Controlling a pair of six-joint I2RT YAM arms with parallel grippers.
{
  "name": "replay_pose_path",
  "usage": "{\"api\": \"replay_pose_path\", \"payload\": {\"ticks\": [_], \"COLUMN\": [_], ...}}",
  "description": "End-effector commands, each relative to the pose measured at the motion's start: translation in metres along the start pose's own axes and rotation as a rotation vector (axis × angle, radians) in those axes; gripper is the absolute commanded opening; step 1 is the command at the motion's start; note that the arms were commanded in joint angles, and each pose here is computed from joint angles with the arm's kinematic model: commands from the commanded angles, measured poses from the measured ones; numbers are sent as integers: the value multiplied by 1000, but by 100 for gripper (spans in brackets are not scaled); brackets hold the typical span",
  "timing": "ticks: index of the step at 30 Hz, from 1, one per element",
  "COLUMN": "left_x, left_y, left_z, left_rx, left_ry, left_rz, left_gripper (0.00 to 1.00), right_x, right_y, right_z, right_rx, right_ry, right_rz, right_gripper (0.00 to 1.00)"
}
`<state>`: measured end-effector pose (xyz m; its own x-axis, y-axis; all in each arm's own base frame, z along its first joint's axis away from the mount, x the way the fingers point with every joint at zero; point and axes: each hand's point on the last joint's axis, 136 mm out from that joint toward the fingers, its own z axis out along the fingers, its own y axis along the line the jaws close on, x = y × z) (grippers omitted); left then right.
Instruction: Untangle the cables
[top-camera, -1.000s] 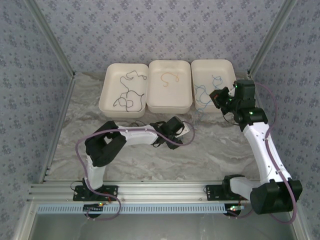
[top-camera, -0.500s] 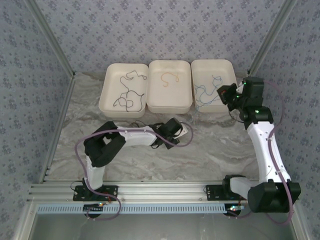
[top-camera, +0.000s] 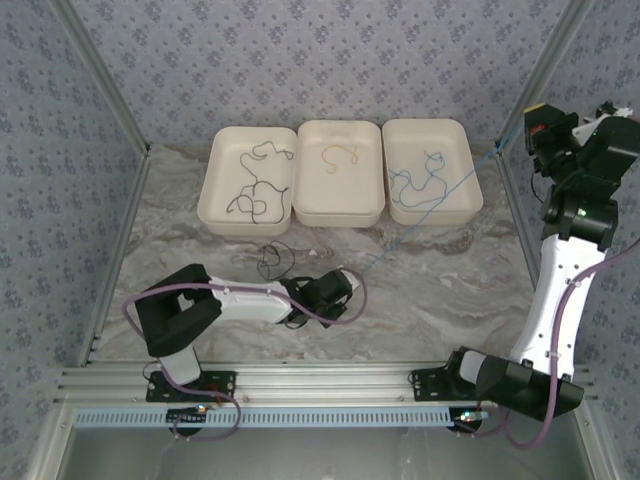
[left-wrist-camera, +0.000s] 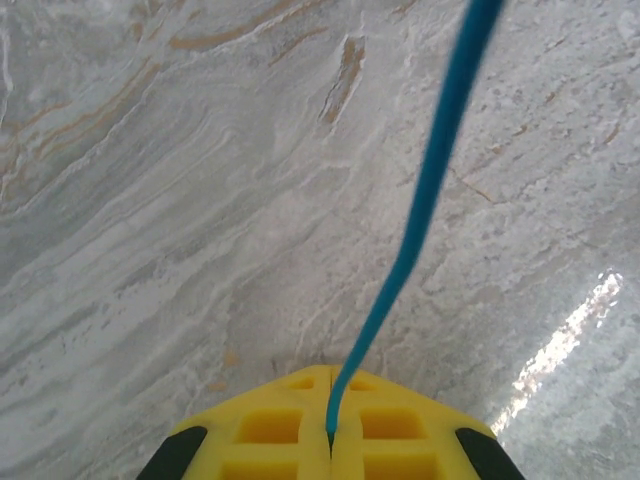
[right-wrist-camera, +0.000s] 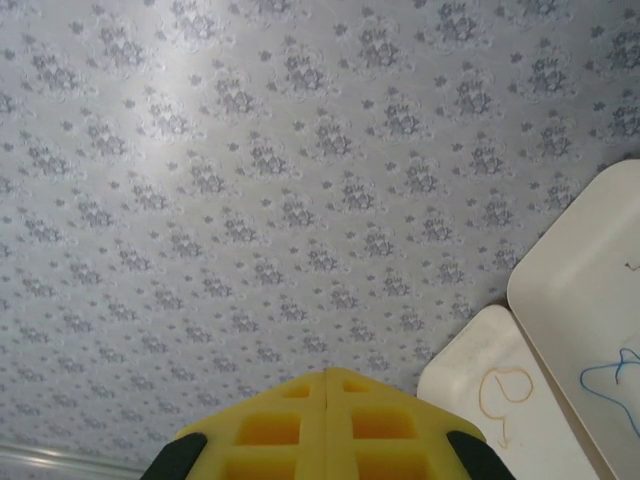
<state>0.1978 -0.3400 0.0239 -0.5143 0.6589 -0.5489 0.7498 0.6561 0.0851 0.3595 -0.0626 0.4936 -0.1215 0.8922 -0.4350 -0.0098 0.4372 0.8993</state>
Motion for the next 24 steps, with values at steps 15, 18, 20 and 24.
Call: {"api": "replay_pose_path", "payload": {"ticks": [15, 18, 20, 24], "left_x": [-133, -188, -221, -267], "left_y": [-47, -46, -40, -16], "left_z": [-75, -84, -85, -66], "left_rx": [170, 225, 241, 263], "left_ry": [-299, -364, -403, -433], "left_rz": [-107, -147, -166, -224], "left_gripper": [0, 0, 0, 0], "right_x": [42, 53, 55, 50], "right_y": [50, 52, 53, 43], "right_z": [47, 65, 74, 97], "right_rx": [-160, -186, -194, -198], "right_ry": [144, 159, 148, 99], "right_rz": [-153, -195, -232, -277], "right_gripper": [0, 0, 0, 0]}}
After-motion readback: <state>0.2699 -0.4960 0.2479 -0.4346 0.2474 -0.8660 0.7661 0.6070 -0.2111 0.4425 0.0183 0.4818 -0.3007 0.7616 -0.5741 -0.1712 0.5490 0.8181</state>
